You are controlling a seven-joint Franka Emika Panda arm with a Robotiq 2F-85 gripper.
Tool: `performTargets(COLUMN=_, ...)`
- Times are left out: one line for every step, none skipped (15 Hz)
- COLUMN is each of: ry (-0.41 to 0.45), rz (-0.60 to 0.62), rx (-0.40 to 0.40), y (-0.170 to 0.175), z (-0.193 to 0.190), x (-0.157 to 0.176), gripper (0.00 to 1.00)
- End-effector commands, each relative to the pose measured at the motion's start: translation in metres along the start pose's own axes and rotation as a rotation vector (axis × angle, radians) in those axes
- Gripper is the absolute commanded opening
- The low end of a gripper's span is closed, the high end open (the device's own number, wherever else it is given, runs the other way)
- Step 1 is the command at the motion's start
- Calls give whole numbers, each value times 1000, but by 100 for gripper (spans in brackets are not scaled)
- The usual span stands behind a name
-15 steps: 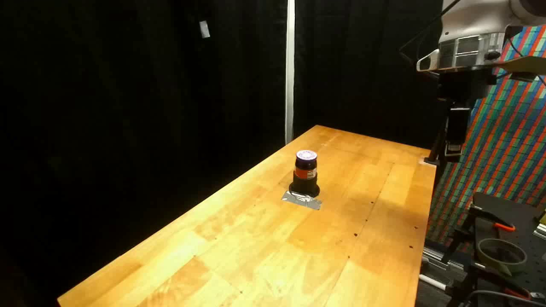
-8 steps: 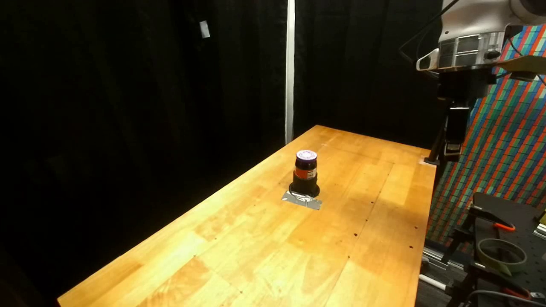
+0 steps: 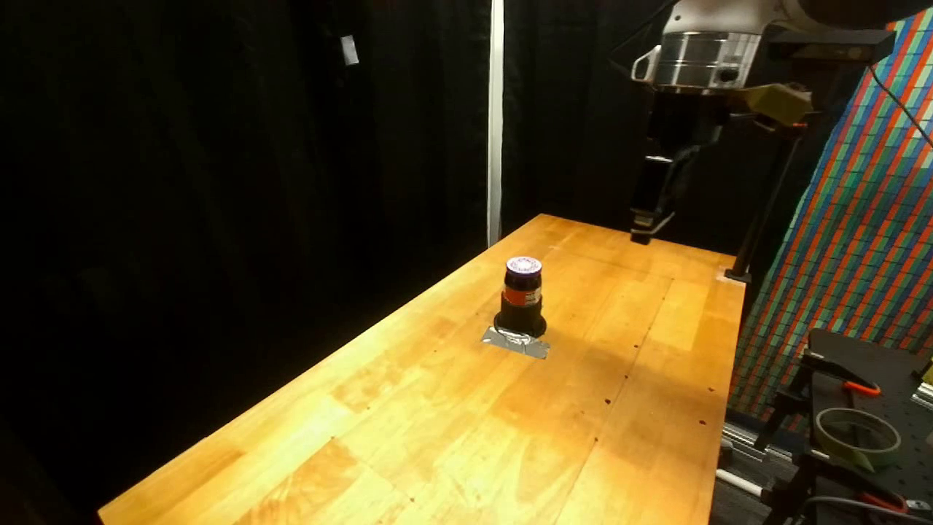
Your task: Put the elastic band on the brown cup
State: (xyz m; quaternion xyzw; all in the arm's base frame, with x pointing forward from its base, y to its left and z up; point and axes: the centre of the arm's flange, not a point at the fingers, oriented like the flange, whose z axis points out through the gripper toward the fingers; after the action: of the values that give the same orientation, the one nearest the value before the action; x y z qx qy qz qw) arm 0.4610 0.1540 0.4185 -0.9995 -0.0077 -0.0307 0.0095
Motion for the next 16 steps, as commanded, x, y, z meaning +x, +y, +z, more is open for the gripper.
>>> performTargets(ry=50, rz=59, rx=-95, y=-28, z=4, x=88, gripper=100)
performTargets(ry=73, rz=68, rx=-117, y=-29, z=8, x=106, gripper=100)
performTargets(ry=108, rz=75, rx=-141, y=-29, z=15, x=125, gripper=100)
performTargets(ry=132, rz=78, rx=-158, y=-29, z=22, x=143, gripper=100)
performTargets(ry=144, rz=78, rx=-171, y=-27, z=30, x=161, gripper=100)
performTargets(ry=151, rz=86, rx=-189, y=-22, z=41, x=179, gripper=100)
performTargets(ry=154, rz=94, rx=-194, y=-16, z=51, x=196, gripper=100)
performTargets(ry=143, rz=103, rx=-199, y=-8, z=63, x=213, gripper=100)
performTargets(ry=131, rz=109, rx=-196, y=0, z=75, x=229, gripper=100)
performTargets(ry=111, rz=115, rx=-182, y=8, z=85, x=237, gripper=100)
performTargets(ry=97, rz=118, rx=-168, y=16, z=94, x=245, gripper=100)
performTargets(ry=81, rz=122, rx=-152, y=23, z=103, x=251, gripper=100)
performTargets(ry=66, rz=122, rx=-136, y=28, z=113, x=256, gripper=100)
performTargets(ry=49, rz=121, rx=-118, y=32, z=121, x=260, gripper=100)
performTargets(ry=23, rz=119, rx=-98, y=34, z=127, x=262, gripper=100)
performTargets(ry=-2, rz=113, rx=-81, y=36, z=134, x=262, gripper=100)
